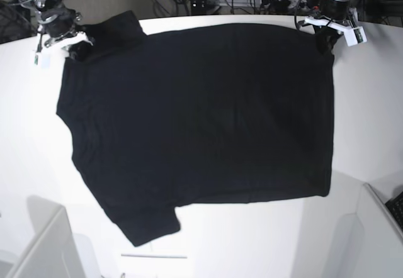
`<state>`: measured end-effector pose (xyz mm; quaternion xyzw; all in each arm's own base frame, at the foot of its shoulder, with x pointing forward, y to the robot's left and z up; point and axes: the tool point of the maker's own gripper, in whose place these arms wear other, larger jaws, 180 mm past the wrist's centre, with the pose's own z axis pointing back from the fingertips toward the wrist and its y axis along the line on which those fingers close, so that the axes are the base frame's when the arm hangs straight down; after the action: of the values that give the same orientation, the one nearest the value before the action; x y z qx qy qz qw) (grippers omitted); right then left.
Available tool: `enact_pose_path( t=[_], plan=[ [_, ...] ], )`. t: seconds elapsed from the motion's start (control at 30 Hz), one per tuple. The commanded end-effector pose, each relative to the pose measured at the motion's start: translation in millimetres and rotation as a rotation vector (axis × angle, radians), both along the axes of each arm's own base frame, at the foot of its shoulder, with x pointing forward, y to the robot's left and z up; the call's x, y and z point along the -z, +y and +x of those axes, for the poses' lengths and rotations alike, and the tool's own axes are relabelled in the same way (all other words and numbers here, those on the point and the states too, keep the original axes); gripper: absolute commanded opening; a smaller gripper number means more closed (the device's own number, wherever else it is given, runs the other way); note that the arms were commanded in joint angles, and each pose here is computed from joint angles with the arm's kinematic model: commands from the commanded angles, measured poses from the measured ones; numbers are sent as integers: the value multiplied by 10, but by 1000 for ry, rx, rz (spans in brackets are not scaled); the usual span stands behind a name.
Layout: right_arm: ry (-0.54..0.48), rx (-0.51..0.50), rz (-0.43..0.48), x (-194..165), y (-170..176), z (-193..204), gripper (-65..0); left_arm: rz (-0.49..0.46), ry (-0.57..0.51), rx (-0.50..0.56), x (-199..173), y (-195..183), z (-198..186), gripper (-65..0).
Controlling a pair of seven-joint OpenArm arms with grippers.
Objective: Fold the T-shirt properly
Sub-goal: 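Lift the shoulders and pull the shirt toward the robot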
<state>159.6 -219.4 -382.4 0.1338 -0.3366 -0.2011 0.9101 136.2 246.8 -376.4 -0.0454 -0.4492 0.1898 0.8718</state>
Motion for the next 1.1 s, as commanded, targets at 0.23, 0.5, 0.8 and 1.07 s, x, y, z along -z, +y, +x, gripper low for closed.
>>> enact_pose_path(
  t=[0.23,0.5,0.8,1.07],
  plan=[
    [-39,-62,17,-184,77,385,-650,15,-62,2,-148,31,126,-650],
    [-71,-63,34,-323,98,695,-650,-14,-51,27,-132,-32,367,-650],
    [-110,-49,56,-456,103,980,-650,-28,-64,31,-156,-63,504,-650],
    [-106,-39,89,-422,83,1182,-650,-3,-87,-63,-232,139,632,-650]
  ],
)
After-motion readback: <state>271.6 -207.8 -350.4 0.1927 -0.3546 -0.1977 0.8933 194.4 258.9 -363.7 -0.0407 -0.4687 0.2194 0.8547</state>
